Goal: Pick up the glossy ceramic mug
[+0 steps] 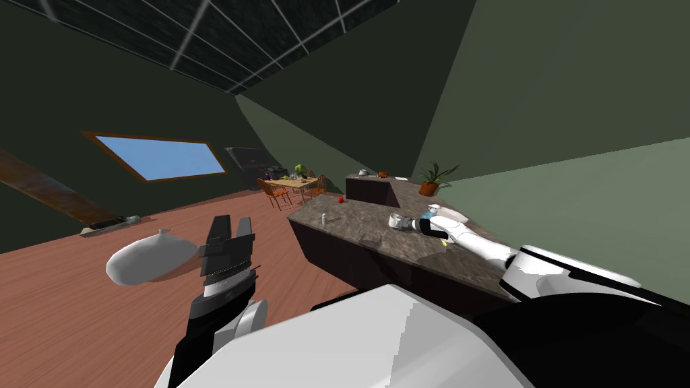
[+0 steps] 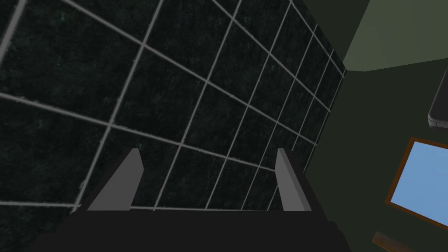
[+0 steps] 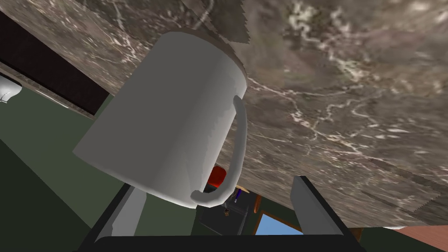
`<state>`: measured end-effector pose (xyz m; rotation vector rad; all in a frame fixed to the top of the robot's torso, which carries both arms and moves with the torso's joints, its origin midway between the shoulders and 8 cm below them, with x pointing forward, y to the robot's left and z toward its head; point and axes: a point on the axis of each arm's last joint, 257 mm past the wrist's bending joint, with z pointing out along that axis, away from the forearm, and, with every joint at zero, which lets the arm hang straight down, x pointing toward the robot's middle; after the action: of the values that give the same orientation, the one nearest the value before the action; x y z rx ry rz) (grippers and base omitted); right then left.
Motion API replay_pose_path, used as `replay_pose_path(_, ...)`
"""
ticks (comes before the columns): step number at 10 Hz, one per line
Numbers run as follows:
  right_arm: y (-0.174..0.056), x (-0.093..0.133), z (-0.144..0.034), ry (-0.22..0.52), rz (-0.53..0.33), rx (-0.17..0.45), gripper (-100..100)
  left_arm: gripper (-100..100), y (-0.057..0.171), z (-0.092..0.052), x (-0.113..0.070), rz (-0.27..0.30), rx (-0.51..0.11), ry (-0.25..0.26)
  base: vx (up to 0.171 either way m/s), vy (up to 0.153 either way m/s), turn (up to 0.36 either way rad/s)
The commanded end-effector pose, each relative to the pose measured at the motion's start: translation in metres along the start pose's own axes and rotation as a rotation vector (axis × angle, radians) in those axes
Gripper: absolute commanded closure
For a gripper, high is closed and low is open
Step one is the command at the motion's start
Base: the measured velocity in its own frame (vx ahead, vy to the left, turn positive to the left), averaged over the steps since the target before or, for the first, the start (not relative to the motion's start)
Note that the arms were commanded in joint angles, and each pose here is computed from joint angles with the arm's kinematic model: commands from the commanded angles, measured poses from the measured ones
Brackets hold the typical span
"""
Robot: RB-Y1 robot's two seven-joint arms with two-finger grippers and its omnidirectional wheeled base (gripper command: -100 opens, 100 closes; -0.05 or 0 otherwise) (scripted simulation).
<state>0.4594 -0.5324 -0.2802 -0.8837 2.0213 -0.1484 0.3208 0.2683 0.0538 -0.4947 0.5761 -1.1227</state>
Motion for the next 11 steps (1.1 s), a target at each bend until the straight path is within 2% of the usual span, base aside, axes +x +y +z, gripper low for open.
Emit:
replay_pose_path(1,0.003,0.001,0.010,0.003,0.008,-0.008,-100,0,0.000,0.000,0.000,0.000,0.000,0.000,-0.026,-0.011,-0.055)
replay_pose_path(3,0.001,0.000,0.019,0.006,0.011,-0.008,-100,0,0.000,0.000,0.000,0.000,0.000,0.000,-0.029,-0.006,-0.040)
replay_pose_path(5,-0.004,-0.018,0.027,-0.012,-0.013,-0.014,-100,0,0.000,0.000,0.000,0.000,0.000,0.000,-0.021,-0.005,-0.019)
replay_pose_path(6,-0.003,-0.014,0.033,-0.001,-0.006,-0.015,-100,0,0.000,0.000,0.000,0.000,0.000,0.000,-0.023,-0.007,-0.051)
replay_pose_path(7,-0.005,-0.025,0.038,-0.011,-0.022,-0.021,-100,0,0.000,0.000,0.000,0.000,0.000,0.000,-0.027,-0.006,-0.039)
replay_pose_path(8,-0.007,-0.021,0.043,-0.001,-0.014,-0.016,-100,0,0.000,0.000,0.000,0.000,0.000,0.000,-0.036,-0.011,-0.049)
replay_pose_path(10,-0.010,-0.038,0.049,-0.017,-0.039,-0.022,-100,0,0.000,0.000,0.000,0.000,0.000,0.000,-0.019,-0.006,-0.015)
replay_pose_path(11,-0.011,-0.036,0.055,-0.004,-0.039,-0.022,-100,0,0.000,0.000,0.000,0.000,0.000,0.000,-0.018,-0.010,-0.064)
